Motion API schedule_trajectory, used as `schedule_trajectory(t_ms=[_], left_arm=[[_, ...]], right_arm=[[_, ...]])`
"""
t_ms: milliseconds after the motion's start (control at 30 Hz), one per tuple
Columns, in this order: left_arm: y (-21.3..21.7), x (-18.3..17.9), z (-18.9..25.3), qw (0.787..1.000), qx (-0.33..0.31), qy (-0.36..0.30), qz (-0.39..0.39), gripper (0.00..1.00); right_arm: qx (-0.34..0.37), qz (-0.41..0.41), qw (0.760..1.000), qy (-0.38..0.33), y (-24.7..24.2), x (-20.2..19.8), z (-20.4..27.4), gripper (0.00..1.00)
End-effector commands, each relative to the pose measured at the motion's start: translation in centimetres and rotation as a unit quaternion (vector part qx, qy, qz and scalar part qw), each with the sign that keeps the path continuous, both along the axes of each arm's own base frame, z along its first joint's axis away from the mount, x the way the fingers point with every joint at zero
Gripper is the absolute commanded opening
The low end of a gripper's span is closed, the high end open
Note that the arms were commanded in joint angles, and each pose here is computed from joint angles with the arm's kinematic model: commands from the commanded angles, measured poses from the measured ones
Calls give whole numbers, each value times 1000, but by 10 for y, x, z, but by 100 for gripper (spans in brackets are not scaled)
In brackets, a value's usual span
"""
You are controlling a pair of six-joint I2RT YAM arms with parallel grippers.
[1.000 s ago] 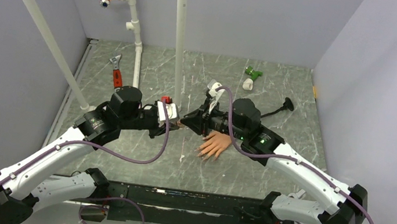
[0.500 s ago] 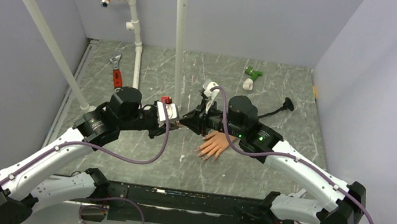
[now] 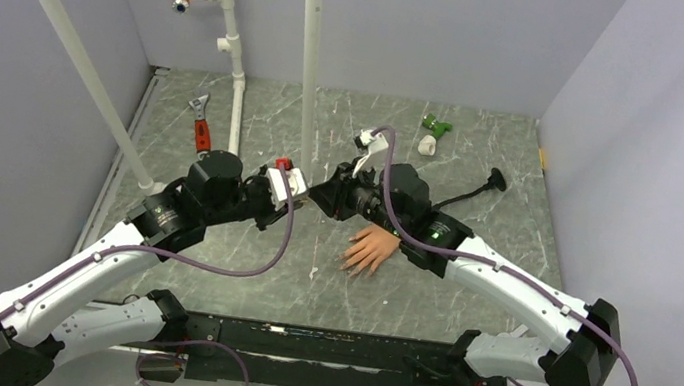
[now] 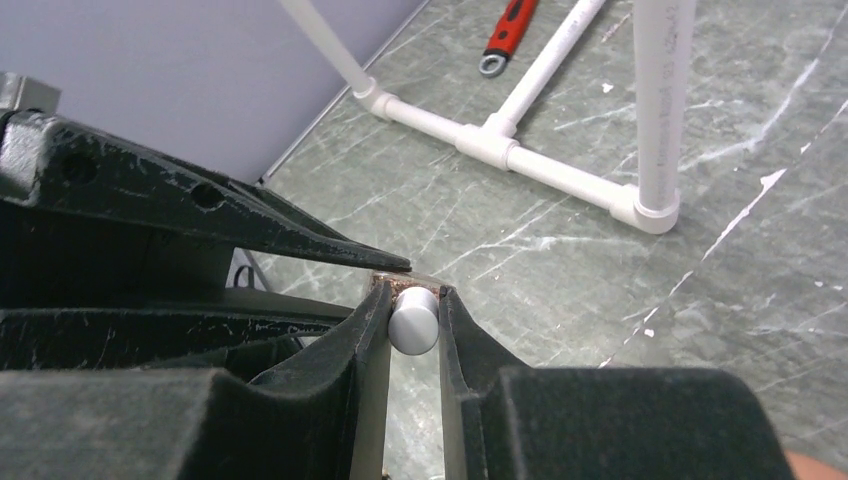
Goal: Paint the nails
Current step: Close the nail polish bottle.
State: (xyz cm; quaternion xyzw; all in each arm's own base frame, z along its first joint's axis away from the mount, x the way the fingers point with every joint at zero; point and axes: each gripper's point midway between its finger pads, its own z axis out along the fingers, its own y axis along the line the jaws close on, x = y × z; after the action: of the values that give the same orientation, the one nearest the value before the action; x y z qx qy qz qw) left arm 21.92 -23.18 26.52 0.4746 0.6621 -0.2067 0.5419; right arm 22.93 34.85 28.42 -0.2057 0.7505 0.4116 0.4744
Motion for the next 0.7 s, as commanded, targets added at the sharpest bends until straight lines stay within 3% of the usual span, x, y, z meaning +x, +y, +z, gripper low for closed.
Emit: schedule_trajectory(t_ms=[0,133,200,333,433,667], left_arm=[[8,16,40,996,-41,-59,46,0],[9,17,38,996,-38,-60,49,0],[9,17,38,996,-37,-60,49,0],[9,17,35,997,-31,-58,48,0],[10,17,35,997,-29,-58,47,0],[9,15,37,997,-33,-59,43,0]], right_arm=[[-14,-57,998,27,-7,11,-5,0],[-21,-59,998,25,-7,11,-1,3],[-23,-57,998,20,-8,10,1,15],[-39,-51,998,0,-12,10,6,51],[-49,-52,997,-21,-17,13,14,69],[-50,-34,995,-75,-29,14,43,87]])
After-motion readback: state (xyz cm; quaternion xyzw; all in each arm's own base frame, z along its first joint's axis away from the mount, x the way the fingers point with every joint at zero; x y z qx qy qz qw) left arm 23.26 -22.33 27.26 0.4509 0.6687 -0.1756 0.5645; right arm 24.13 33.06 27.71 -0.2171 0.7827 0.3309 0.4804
